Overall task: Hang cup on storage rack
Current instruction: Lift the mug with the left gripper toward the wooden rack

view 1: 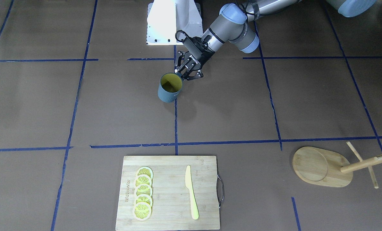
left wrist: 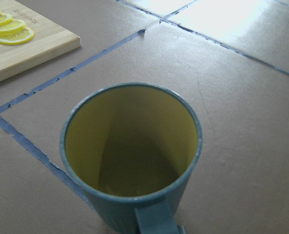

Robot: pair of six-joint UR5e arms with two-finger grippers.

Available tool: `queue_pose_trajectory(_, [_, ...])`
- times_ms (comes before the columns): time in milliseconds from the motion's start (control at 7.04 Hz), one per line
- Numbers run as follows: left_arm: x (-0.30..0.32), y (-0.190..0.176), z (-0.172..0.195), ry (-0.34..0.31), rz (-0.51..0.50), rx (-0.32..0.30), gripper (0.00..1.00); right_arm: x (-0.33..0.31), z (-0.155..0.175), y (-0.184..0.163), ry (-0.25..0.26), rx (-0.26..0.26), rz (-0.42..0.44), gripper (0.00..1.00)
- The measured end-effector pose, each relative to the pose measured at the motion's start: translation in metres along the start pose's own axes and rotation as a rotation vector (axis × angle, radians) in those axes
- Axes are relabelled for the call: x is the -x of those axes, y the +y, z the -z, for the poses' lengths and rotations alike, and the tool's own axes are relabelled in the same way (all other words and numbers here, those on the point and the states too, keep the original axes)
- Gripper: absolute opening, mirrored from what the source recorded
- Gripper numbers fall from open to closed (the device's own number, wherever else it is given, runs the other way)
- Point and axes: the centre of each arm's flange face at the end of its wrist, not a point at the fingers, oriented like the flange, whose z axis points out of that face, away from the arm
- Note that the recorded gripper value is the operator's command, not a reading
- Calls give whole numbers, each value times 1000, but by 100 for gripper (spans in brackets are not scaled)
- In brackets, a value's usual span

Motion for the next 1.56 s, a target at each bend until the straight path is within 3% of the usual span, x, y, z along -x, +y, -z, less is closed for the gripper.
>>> queue_pose_trajectory(426, [34, -50, 32, 85, 457, -177, 0, 0, 0, -1, 0, 0, 1, 100])
queue_pose_trajectory(710, [73, -87, 67, 218, 874, -303, 0, 0, 0, -1, 0, -1, 2, 100])
queue_pose_trajectory(1137, [152, -141, 127, 408, 1413, -436, 0, 0, 0, -1, 0, -1, 3, 100])
queue_pose_trajectory(1421, [237, -161, 173, 518, 1687, -555, 0, 1, 1, -1, 0, -3, 7, 100])
queue_pose_trajectory(1563, [285, -149, 197, 568, 1763, -620, 0, 2, 2, -2, 1, -5, 9, 100])
